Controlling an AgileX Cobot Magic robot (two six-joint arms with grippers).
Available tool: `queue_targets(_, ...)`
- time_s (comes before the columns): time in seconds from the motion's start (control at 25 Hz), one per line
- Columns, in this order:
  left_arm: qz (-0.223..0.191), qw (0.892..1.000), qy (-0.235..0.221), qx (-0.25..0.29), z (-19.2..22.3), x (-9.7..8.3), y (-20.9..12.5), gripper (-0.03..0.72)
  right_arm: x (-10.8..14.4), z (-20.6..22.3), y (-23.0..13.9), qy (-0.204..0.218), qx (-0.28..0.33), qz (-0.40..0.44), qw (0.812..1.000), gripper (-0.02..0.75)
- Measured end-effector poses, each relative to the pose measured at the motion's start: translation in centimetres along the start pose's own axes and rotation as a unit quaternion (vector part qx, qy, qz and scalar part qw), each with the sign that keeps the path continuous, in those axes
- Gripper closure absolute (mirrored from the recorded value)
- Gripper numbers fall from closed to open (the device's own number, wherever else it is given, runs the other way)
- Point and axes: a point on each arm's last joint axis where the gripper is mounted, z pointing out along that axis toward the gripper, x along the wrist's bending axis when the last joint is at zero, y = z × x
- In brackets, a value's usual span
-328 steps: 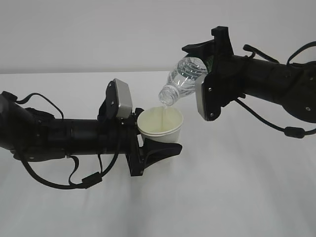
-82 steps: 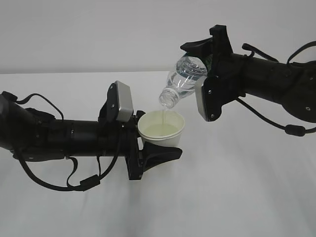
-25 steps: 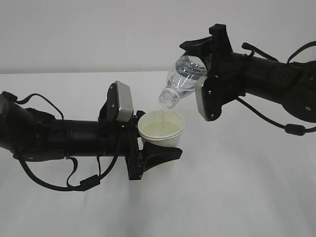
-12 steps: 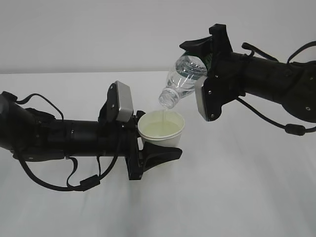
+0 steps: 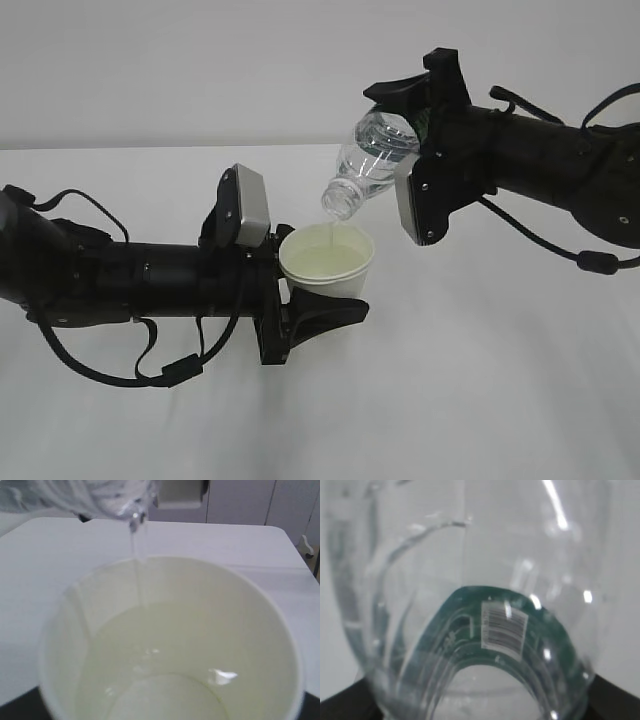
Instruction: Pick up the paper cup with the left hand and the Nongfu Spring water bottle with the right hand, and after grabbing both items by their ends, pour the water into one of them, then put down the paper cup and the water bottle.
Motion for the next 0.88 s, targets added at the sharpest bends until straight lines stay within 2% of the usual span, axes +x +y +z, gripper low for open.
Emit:
queue_targets(0.44,0.0,1.0,0.0,0.0,0.0,0.0,0.0,0.204,-0.02,0.0,0.0,-0.001,0.0,0.048,0.999,0.255)
queue_targets(0.88,0.0,1.0,0.0,0.0,0.0,0.0,0.0,0.204,0.38,-0.21,0.26,0.003,-0.003,0.055,0.998,0.255)
